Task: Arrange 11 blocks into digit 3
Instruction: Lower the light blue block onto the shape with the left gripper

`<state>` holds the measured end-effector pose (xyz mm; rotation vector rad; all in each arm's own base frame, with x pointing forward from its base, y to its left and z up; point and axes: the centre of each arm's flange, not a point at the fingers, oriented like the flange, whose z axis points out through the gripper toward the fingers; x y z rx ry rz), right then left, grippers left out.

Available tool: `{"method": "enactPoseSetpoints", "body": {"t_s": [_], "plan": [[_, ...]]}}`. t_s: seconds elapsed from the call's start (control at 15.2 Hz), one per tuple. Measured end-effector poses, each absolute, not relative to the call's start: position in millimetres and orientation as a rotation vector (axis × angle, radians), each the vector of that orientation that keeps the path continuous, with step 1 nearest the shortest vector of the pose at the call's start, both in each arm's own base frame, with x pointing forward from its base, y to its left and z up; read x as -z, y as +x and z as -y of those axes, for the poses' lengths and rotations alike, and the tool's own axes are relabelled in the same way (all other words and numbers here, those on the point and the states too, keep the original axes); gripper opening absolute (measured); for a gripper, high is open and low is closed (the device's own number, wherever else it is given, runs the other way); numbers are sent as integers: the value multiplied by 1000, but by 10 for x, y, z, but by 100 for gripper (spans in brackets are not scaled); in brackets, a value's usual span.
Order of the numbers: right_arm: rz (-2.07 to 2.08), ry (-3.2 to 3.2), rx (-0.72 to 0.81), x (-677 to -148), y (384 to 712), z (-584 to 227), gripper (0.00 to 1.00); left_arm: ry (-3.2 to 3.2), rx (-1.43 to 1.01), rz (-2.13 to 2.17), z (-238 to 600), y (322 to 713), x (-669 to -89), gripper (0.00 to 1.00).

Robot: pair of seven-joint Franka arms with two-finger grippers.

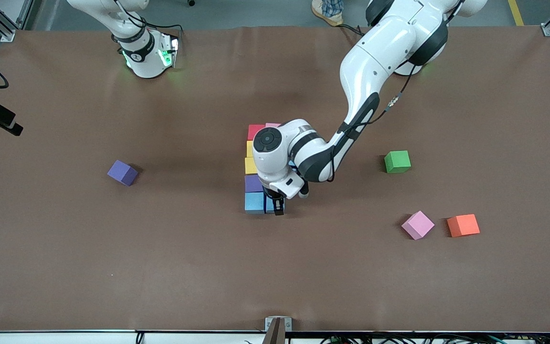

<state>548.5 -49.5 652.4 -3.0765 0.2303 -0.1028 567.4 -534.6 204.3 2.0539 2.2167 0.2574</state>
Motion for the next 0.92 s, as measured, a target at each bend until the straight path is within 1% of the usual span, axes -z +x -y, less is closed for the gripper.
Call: {"method": "enactPoseSetpoints", "body": {"t_s": [0.92], "plan": [[-239,-3077,133,-6604,5485,530,100,2051,-247,-2205,5365,5666,-1978,60]]}}
